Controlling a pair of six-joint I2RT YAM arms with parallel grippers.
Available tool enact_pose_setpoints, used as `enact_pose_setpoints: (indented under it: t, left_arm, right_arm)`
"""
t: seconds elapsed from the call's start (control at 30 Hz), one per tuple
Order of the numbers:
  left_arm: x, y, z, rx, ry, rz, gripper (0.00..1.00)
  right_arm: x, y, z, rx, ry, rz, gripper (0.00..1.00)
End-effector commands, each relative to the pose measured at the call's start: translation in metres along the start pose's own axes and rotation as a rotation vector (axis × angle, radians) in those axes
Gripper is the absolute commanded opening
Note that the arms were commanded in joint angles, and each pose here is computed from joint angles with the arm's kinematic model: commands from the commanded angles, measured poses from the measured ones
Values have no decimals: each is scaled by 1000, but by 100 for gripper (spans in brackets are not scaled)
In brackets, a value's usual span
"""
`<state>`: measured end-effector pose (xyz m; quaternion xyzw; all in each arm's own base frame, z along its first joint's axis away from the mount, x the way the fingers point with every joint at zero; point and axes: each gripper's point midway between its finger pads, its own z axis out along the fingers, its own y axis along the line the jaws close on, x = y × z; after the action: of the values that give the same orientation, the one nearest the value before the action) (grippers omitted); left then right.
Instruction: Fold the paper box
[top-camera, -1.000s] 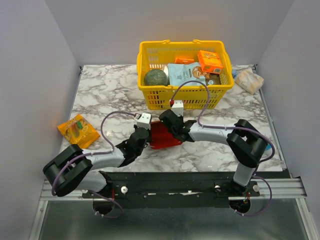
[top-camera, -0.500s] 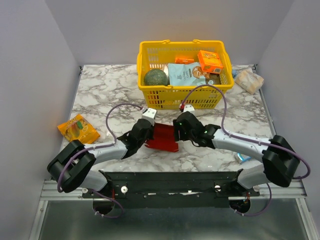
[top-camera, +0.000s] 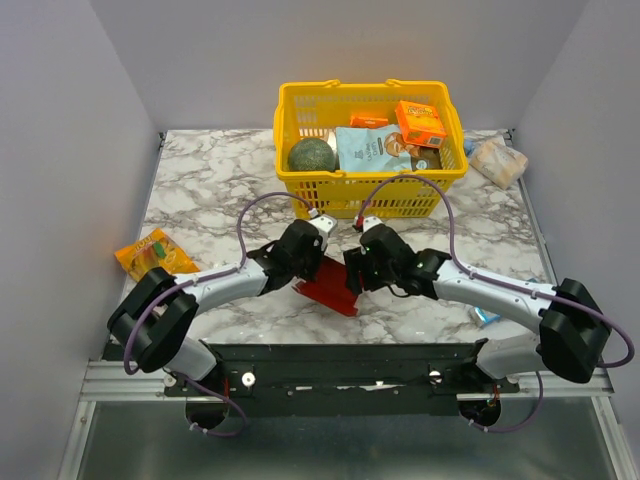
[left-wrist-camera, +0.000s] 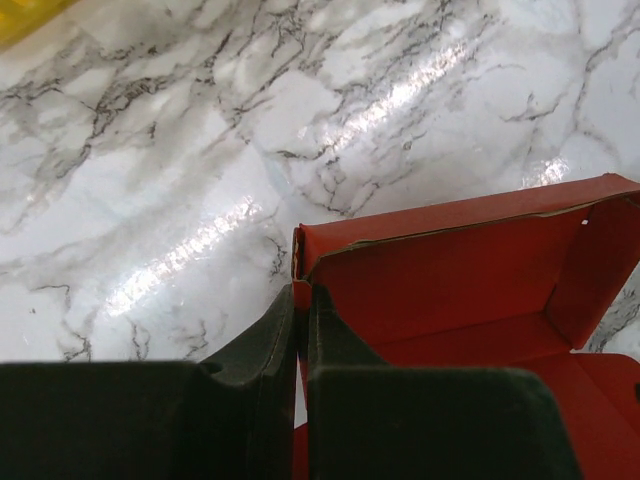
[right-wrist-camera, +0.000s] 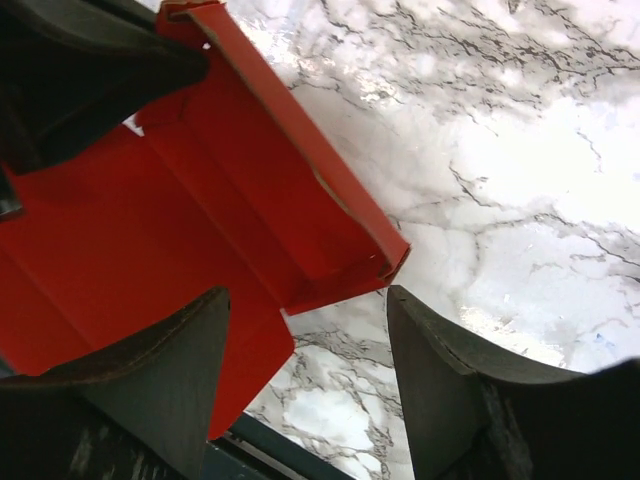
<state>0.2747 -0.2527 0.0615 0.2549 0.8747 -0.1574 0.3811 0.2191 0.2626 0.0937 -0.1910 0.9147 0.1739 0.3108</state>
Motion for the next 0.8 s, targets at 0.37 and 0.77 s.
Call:
enact_pose_setpoints:
  t: [0.37, 0.77]
  left_arm:
    - [-18, -31, -26, 170, 64, 18, 61]
    - [-36, -32, -32, 160, 67, 6, 76]
  right_arm:
    - [-20, -21, -3, 16, -57, 37, 76]
    - [-24, -29, -8, -36, -112, -31, 70]
